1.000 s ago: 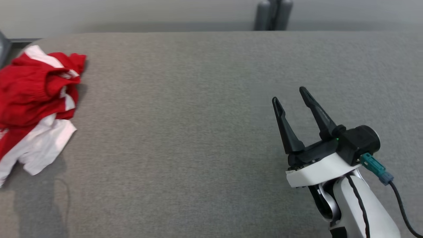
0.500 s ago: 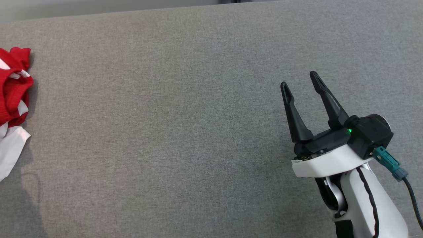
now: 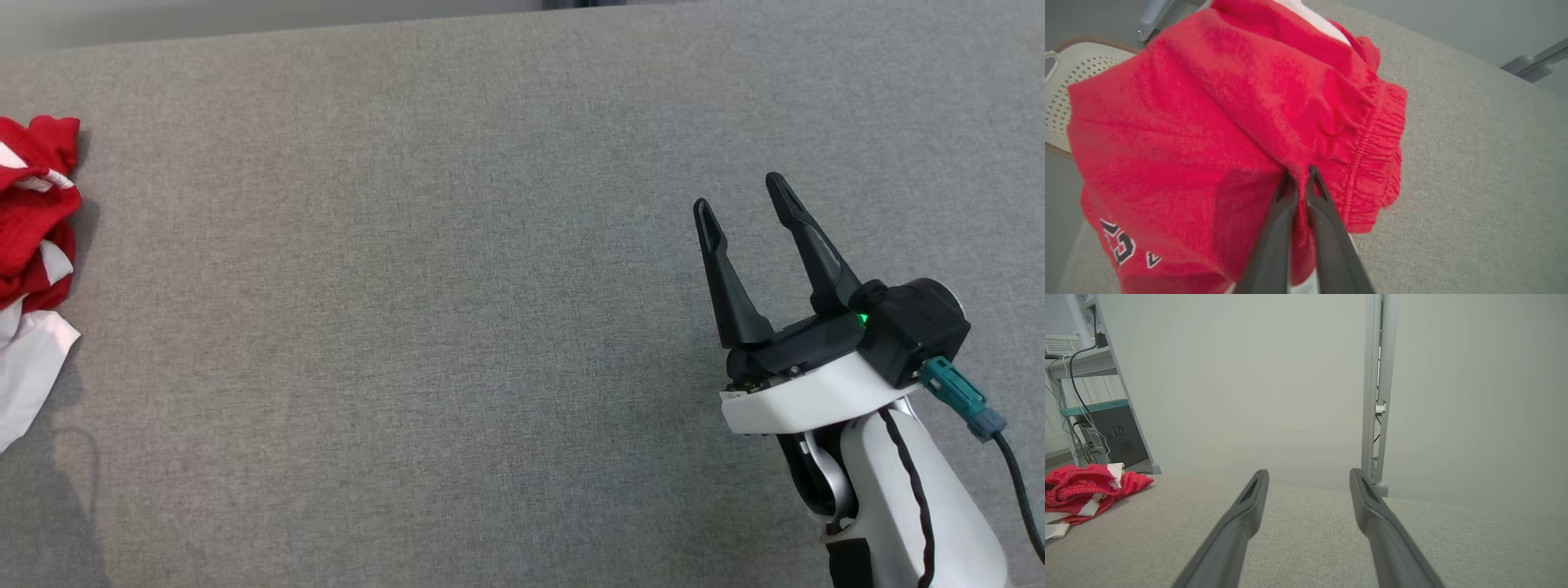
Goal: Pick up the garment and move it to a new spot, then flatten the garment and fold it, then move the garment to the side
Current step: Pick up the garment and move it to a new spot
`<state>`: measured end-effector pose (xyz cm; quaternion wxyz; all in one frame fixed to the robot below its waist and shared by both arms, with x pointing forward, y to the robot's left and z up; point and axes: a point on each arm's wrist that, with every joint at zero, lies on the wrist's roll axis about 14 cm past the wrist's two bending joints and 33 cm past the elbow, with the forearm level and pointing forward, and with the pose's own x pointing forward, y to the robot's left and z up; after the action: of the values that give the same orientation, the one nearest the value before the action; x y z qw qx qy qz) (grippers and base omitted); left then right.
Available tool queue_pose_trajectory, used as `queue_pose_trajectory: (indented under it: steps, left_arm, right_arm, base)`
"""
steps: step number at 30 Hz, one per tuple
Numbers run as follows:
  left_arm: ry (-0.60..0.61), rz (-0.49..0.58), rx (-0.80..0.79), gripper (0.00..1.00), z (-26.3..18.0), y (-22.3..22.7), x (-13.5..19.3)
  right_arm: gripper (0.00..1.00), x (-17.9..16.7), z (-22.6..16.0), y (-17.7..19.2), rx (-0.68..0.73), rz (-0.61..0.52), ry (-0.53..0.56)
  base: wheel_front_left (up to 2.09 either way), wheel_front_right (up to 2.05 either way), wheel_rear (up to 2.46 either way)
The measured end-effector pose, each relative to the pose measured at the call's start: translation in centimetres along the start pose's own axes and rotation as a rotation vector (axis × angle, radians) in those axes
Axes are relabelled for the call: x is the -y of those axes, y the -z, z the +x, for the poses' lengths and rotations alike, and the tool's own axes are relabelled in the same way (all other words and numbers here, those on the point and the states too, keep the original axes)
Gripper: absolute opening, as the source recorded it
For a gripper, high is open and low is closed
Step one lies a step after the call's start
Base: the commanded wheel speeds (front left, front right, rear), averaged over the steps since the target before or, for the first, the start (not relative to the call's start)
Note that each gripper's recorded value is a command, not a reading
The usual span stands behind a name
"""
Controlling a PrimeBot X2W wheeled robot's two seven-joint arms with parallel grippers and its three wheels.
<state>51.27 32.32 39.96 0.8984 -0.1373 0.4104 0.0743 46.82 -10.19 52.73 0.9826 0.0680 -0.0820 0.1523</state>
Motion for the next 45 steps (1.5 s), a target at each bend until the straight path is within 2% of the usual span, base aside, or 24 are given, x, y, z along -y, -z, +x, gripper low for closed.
queue_pose_trajectory:
  steps: [5,11,21,22,25,30,32,34,36,39,43,45]
  left_arm:
    - [0.013,0.058,0.081,0.0,-1.8,-2.5,0.5]
    - [0.102,0.183,0.204,0.0,-5.1,-6.2,4.6]
    - [0.39,0.423,0.396,0.0,-11.3,-10.1,18.1]
    - [0.466,0.464,0.418,0.0,-12.4,-9.7,21.4]
    - [0.629,0.486,0.452,0.0,-15.1,-8.8,27.1]
    - [0.933,0.409,0.481,0.0,-20.5,-6.6,35.6]
    - [1.043,0.348,0.488,0.0,-22.9,-6.0,37.9]
    - [1.139,0.239,0.48,0.0,-24.6,-5.5,39.3]
    - [1.176,0.146,0.46,0.0,-24.6,-4.8,39.4]
    - [1.153,0.044,0.403,0.0,-22.4,-2.6,37.9]
    - [1.04,-0.1,0.255,0.0,-16.8,2.3,33.9]
    - [0.948,-0.135,0.197,0.0,-13.9,4.8,31.1]
  right_arm:
    - [1.0,-0.6,-0.3,-1.2,0.023,0.007,-0.01]
    - [1.0,-0.9,-1.5,-2.9,0.053,0.021,0.0]
    - [1.0,0.6,-4.1,-6.0,0.114,0.015,0.062]
    - [1.0,1.2,-4.9,-6.4,0.119,0.014,0.088]
    - [1.0,2.3,-6.2,-7.1,0.132,0.01,0.131]
    - [1.0,4.4,-8.3,-8.2,0.155,-0.006,0.207]
    - [1.0,5.2,-9.0,-8.7,0.165,-0.015,0.237]
    - [1.0,5.8,-9.5,-8.9,0.169,-0.023,0.258]
    - [1.0,6.3,-9.7,-8.9,0.167,-0.028,0.272]
    - [1.0,6.6,-9.8,-8.4,0.157,-0.026,0.284]
    - [1.0,6.5,-9.5,-7.5,0.133,-0.022,0.279]
    - [1.0,6.3,-9.2,-7.2,0.124,-0.017,0.27]
  base:
    - [0.0,0.0,0.0]
    - [0.0,0.0,0.0]
    - [0.0,0.0,0.0]
    - [0.0,0.0,0.0]
    - [0.0,0.0,0.0]
    - [0.0,0.0,0.0]
    - [0.0,0.0,0.0]
    - [0.0,0.0,0.0]
    - [0.0,0.0,0.0]
    - [0.0,0.0,0.0]
    - [0.0,0.0,0.0]
    - [0.0,0.0,0.0]
